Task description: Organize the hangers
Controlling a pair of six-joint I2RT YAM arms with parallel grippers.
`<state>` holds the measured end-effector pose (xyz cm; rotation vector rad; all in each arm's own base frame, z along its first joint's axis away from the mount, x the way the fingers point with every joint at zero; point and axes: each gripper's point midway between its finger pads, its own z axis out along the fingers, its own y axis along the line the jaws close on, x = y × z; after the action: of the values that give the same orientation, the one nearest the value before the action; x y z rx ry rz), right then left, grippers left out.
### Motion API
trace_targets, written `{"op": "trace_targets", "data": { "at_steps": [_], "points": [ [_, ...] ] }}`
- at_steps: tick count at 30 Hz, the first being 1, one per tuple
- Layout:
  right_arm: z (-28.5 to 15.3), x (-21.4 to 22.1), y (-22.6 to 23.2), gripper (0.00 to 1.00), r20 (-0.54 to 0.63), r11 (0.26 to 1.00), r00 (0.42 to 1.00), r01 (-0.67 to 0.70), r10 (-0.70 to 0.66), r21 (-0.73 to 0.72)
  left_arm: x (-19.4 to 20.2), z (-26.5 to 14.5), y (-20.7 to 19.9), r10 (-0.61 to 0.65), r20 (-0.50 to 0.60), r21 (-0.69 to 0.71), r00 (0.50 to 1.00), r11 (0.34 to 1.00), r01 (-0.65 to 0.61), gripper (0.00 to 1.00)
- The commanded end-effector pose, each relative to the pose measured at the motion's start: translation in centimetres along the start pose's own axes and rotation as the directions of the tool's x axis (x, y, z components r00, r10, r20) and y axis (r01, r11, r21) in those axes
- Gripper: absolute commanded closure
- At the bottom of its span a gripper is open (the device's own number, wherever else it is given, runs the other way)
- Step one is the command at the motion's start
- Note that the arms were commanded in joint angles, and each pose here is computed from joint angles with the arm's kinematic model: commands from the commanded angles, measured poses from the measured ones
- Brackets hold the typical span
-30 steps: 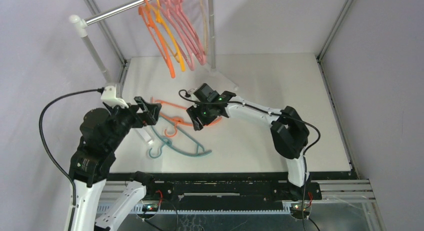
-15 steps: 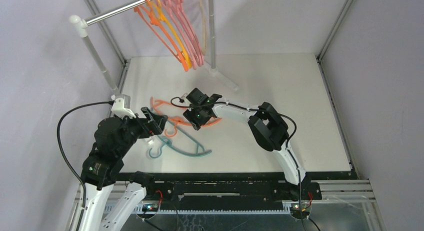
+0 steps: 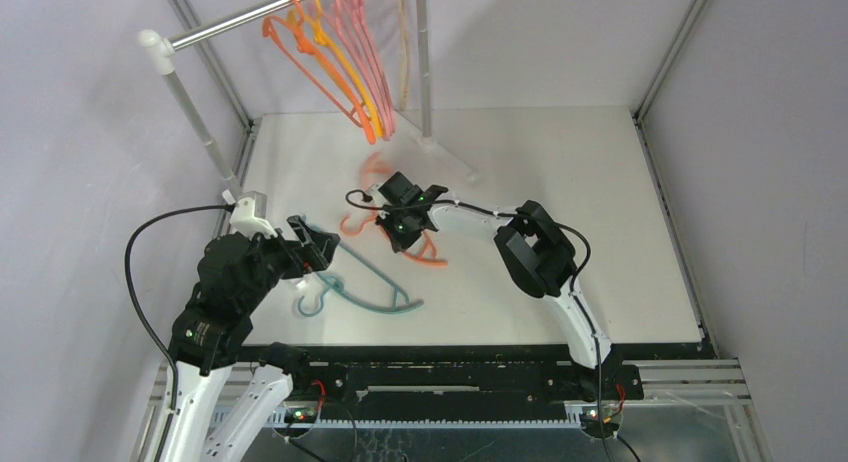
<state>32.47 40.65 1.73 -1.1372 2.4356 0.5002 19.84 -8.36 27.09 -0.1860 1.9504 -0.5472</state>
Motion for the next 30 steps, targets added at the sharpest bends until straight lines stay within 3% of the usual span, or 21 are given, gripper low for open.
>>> {"op": "trace_targets", "data": {
  "at_steps": [1, 7, 18, 30],
  "points": [
    [-2.4, -2.7, 2.3, 1.00, 0.089, 0.981, 0.993, -0.056, 0.074, -0.187, -1.4, -0.4, -1.3, -0.012, 0.039, 0.053, 0.999, 0.999, 0.010, 0.00],
    [-7.7, -9.3, 5.5, 1.00, 0.185, 0.856, 0.939, -0.169, 0.290, -0.488, 0.2, -0.2, -1.8, -0.025, 0.021, 0.117, 0.999, 0.993, 0.023, 0.03],
    [-15.6, -18.0, 7.8, 1.00, 0.216, 0.617, 0.801, -0.227, 0.558, -0.754, 4.5, 1.5, -0.2, -0.104, 0.002, 0.136, 0.995, 0.985, 0.103, 0.07],
    [-17.3, -19.9, 12.3, 1.00, 0.207, 0.580, 0.801, -0.202, 0.562, -0.789, 2.7, 4.3, -1.3, -0.101, 0.030, 0.096, 0.994, 0.991, 0.098, 0.09]
  ]
}}
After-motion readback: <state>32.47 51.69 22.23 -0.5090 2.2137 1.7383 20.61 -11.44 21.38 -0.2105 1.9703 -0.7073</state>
